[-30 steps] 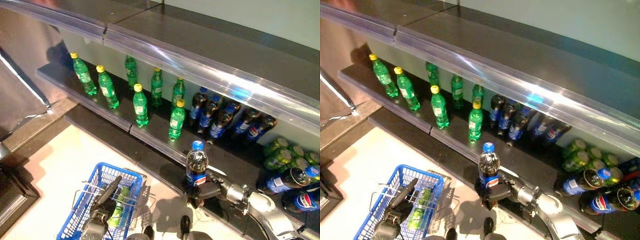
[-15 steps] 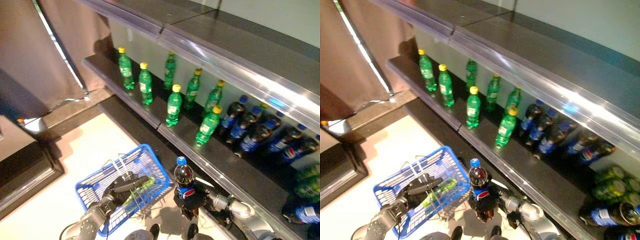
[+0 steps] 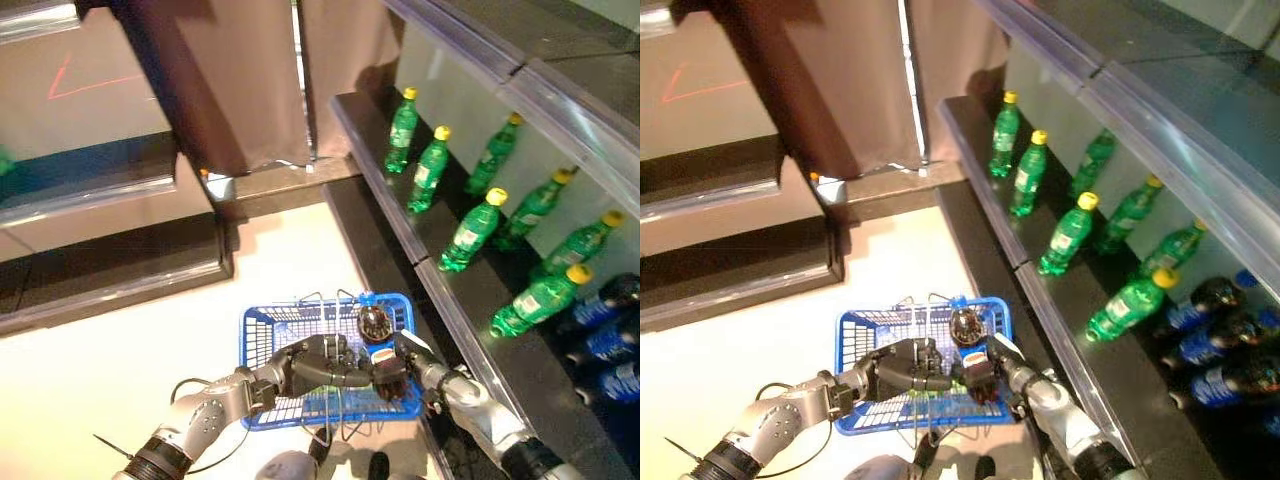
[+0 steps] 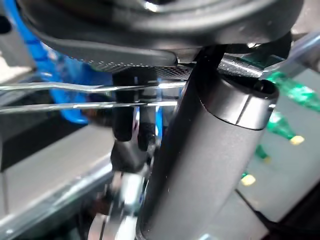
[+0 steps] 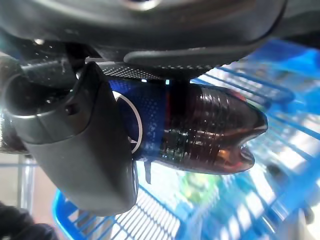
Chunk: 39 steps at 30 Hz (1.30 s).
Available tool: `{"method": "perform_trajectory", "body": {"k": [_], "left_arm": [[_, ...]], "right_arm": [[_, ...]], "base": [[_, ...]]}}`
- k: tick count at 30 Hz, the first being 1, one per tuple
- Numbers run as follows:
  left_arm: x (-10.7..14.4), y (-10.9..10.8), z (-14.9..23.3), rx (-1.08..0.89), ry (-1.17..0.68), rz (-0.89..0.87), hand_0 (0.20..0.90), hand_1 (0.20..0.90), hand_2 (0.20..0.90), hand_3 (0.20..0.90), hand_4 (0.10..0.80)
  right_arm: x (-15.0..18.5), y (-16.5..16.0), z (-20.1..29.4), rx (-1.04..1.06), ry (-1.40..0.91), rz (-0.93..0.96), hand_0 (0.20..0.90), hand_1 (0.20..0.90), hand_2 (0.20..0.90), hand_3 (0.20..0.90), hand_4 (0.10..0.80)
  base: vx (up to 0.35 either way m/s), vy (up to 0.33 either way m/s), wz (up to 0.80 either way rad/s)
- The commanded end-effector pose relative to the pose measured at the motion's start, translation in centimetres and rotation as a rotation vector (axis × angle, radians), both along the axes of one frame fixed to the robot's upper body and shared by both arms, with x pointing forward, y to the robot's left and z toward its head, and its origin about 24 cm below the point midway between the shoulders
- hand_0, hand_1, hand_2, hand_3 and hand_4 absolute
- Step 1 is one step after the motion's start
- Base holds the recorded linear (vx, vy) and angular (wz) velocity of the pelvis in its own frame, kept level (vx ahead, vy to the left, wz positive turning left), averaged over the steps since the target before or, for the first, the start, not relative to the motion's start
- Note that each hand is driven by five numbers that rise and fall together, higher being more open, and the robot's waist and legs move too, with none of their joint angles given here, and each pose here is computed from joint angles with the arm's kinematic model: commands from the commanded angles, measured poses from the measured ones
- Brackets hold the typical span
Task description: Pick up the drink and place into the basket.
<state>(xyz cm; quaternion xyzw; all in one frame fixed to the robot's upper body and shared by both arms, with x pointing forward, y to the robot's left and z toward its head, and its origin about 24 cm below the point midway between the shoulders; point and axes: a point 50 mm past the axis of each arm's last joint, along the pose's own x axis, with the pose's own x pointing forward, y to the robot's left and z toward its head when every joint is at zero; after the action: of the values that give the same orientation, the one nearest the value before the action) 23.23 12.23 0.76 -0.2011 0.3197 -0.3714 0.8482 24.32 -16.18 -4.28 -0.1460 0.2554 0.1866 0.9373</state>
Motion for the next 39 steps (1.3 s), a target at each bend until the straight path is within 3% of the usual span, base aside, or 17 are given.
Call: {"method": "perform_trajectory", "body": {"k": [1,14,26,33,34,35,39], "left_arm": [[1.1,-5.8,11.0,-0.526,-0.364,-0.255,0.3,0.3,0.3,0.2,0.1],[-0.5,-9.5,13.8,-0.721,-0.338,-0.276,0.3,0.3,0.3,0.2,0.1],[-1.4,-11.2,15.1,-0.79,-0.336,-0.23,0.3,0.3,0.3,0.2,0.1],[-2.3,-12.2,14.4,-0.79,-0.31,-0.286,0.3,0.3,0.3,0.2,0.1],[-2.4,-12.4,14.2,-0.785,-0.308,-0.291,0.3,0.3,0.3,0.2,0.1],[-2.5,-12.4,14.1,-0.785,-0.309,-0.291,0.3,0.3,0.3,0.2,0.1],[-2.7,-12.7,13.7,-0.775,-0.301,-0.28,0.3,0.3,0.3,0.2,0.1]], "right_arm": [[3.6,3.1,3.6,0.106,-0.194,-0.015,0.3,0.3,0.3,0.2,0.1],[4.2,4.9,0.2,-0.148,-0.117,-0.019,0.3,0.3,0.3,0.2,0.1],[2.4,4.7,-2.5,-0.253,-0.078,-0.07,0.3,0.3,0.3,0.2,0.1],[2.8,4.1,-2.9,-0.496,-0.099,0.085,0.3,0.3,0.3,0.2,0.1],[2.9,3.9,-3.0,-0.56,-0.072,0.132,0.521,0.521,0.521,0.458,0.358],[2.9,3.8,-3.1,-0.569,-0.067,0.136,0.9,0.9,0.9,0.9,0.8],[3.1,3.5,-3.2,-0.599,-0.015,0.162,0.9,0.9,0.9,0.9,0.8]], "base": [[-0.015,0.016,1.1],[0.059,0.042,0.19],[0.036,0.046,0.07],[0.034,0.04,0.03],[0.034,0.022,0.07],[0.043,0.028,0.16],[0.046,0.019,0.09]]}}
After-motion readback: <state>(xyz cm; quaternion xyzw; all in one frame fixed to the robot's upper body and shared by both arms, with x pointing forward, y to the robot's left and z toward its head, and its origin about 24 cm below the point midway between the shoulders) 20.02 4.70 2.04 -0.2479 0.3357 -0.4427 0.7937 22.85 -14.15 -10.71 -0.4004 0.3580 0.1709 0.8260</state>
